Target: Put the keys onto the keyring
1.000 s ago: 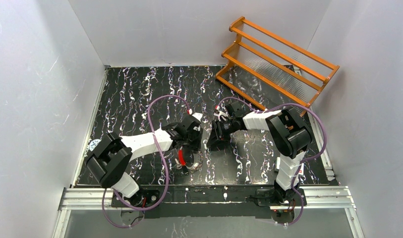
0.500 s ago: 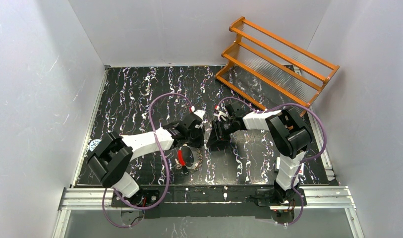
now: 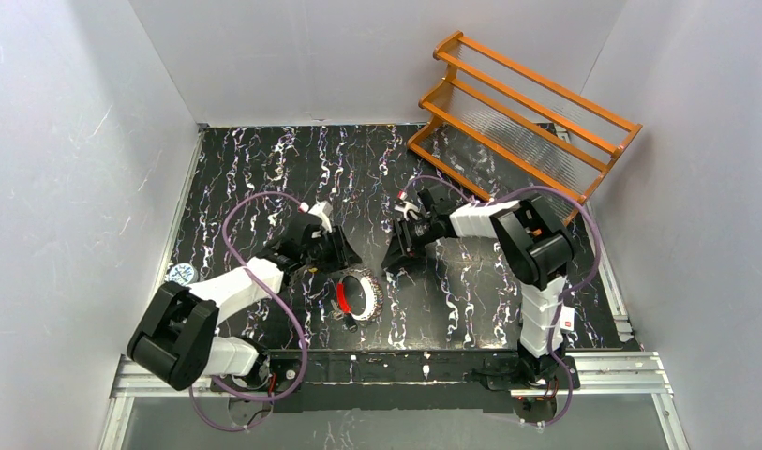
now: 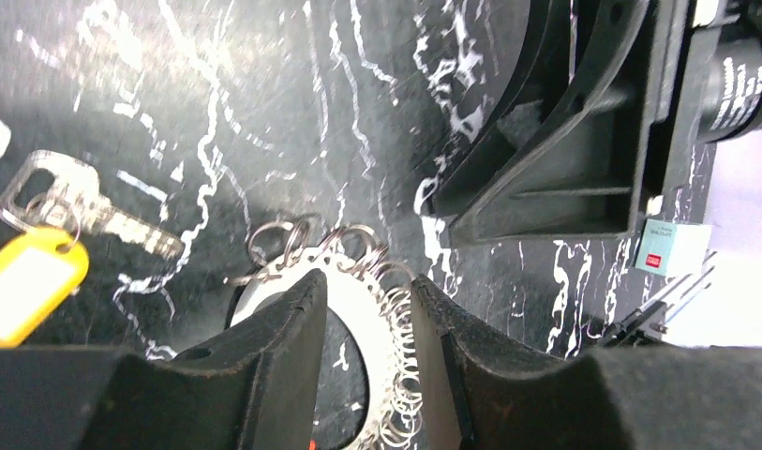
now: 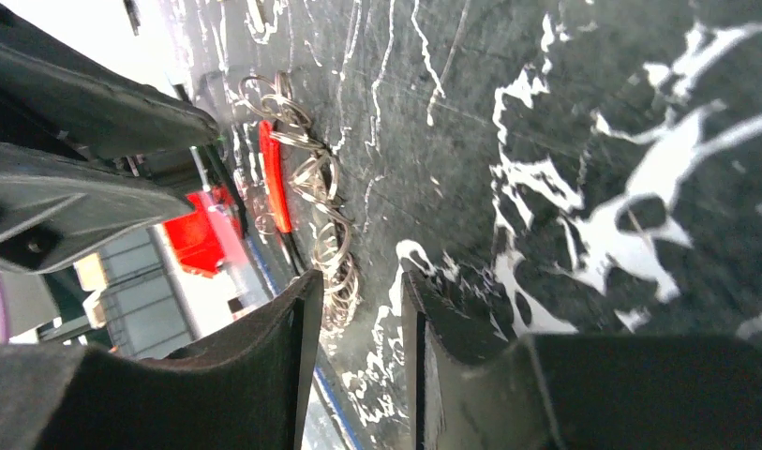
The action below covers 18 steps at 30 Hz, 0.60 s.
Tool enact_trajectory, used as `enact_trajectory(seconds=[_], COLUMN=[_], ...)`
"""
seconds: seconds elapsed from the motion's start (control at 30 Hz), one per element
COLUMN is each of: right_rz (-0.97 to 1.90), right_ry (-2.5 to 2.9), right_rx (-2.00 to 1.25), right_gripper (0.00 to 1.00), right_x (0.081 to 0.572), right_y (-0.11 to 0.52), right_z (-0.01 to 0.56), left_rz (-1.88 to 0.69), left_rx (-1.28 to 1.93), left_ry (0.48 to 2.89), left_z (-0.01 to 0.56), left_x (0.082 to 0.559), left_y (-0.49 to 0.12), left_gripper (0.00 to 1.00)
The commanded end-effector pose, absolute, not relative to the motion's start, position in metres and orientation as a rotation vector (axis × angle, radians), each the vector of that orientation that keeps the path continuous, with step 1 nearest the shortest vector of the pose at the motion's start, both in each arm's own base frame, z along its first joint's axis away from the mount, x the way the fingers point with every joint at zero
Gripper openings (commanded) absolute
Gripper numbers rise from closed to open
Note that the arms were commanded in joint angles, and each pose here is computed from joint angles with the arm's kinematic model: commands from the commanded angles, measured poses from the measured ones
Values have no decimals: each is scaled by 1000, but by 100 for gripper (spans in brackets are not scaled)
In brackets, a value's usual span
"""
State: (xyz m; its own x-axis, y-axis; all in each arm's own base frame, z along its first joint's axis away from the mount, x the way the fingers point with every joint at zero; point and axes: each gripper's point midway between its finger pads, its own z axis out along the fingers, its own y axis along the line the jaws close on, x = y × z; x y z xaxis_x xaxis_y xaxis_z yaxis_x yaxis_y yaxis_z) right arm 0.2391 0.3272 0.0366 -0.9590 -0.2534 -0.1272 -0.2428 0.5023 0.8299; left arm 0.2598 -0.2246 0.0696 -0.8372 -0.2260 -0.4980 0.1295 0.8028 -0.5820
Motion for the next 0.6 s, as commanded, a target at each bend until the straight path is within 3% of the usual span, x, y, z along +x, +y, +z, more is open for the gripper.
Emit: enact_trajectory(seconds=[0.0, 0.47, 0.57], right_rz=[-1556, -1648, -1655], right_ry=[-2648, -2512, -2510], right_rx=[529, 651, 667], right_gripper=[45, 43, 38], right_x=[242, 218, 217], right_y=[344, 367, 369], right_z=[33, 25, 28], left_rz=[-992, -1030, -1031], left_rx=[-133, -110, -97], left_ry=[2389, 2289, 2268], left_z=[80, 96, 101], left_x=[247, 233, 232], left_y=[-224, -213, -212], left_gripper=[37, 43, 43])
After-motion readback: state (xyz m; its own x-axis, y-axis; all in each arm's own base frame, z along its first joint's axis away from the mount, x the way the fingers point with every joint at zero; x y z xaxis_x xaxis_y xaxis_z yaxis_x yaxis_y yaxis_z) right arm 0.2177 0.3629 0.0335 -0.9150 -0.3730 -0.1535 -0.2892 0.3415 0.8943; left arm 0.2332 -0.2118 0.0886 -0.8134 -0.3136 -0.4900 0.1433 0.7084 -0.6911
